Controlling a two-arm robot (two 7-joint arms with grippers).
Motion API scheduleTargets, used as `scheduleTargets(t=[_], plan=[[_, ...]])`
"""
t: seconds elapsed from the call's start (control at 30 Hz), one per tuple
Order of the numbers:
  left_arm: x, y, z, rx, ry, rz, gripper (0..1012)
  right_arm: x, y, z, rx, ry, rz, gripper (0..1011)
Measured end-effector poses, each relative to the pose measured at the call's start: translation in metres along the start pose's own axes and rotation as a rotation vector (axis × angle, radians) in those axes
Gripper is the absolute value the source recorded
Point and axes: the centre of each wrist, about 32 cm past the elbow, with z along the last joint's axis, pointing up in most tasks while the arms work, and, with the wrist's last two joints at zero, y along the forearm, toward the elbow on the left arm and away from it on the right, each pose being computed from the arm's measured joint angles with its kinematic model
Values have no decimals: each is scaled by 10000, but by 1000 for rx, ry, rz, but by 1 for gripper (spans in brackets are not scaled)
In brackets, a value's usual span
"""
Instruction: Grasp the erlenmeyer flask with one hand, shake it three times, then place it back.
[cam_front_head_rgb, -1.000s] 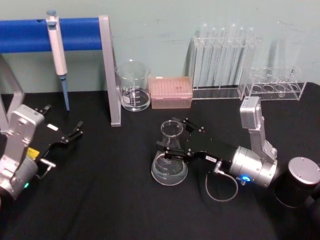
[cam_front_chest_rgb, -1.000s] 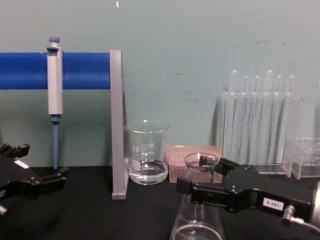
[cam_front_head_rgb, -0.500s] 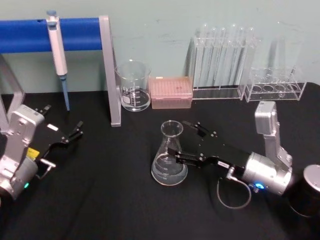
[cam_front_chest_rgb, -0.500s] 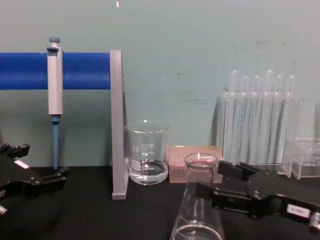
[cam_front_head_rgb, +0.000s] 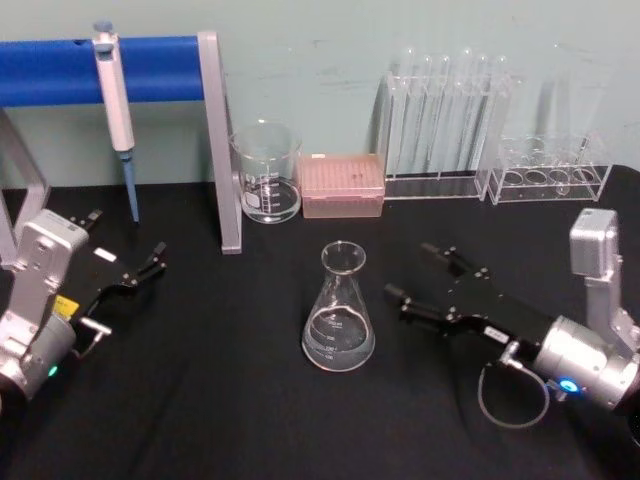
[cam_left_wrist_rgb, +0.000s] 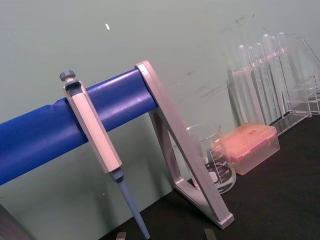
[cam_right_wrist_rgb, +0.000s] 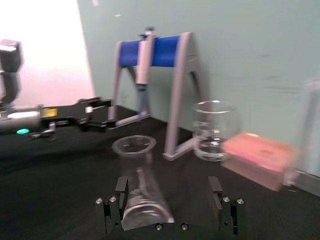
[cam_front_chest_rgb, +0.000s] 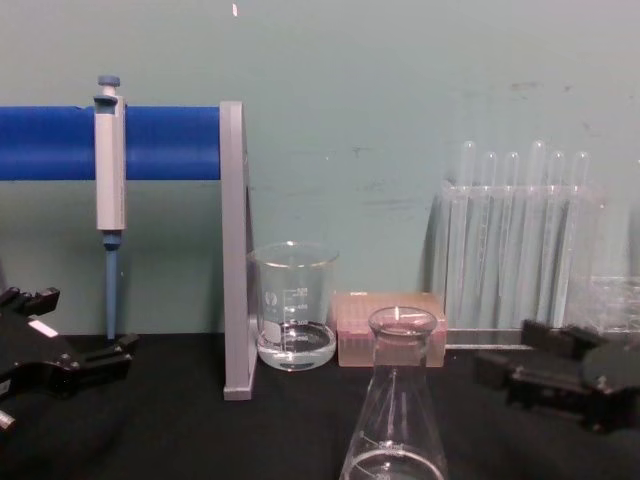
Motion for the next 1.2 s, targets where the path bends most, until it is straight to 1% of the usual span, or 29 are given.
scheduleTargets(t=[0.2, 0.27, 0.3, 0.4, 0.57, 0.63, 0.77, 0.87, 1.0, 1.2], plan=[[0, 0, 0, 0, 0, 0, 1001, 29, -96, 35, 19, -13, -102, 1000], [0, 0, 0, 0, 0, 0, 1001, 59, -107, 26, 19, -17, -131, 1000], [0, 0, 0, 0, 0, 0, 1001, 59, -107, 26, 19, -17, -131, 1000], [0, 0, 0, 0, 0, 0, 1001, 112, -82, 16, 22, -22, -163, 1000], [0, 0, 0, 0, 0, 0, 1001, 217, 4, -16, 21, -23, -206, 1000], [0, 0, 0, 0, 0, 0, 1001, 246, 29, -22, 20, -25, -214, 1000], [0, 0, 0, 0, 0, 0, 1001, 346, 120, -40, 13, -28, -233, 1000], [0, 0, 0, 0, 0, 0, 1001, 400, 178, -58, 5, -28, -238, 1000], [0, 0, 0, 0, 0, 0, 1001, 450, 249, -98, -8, -20, -245, 1000], [0, 0, 0, 0, 0, 0, 1001, 465, 334, -148, -23, -11, -251, 1000]])
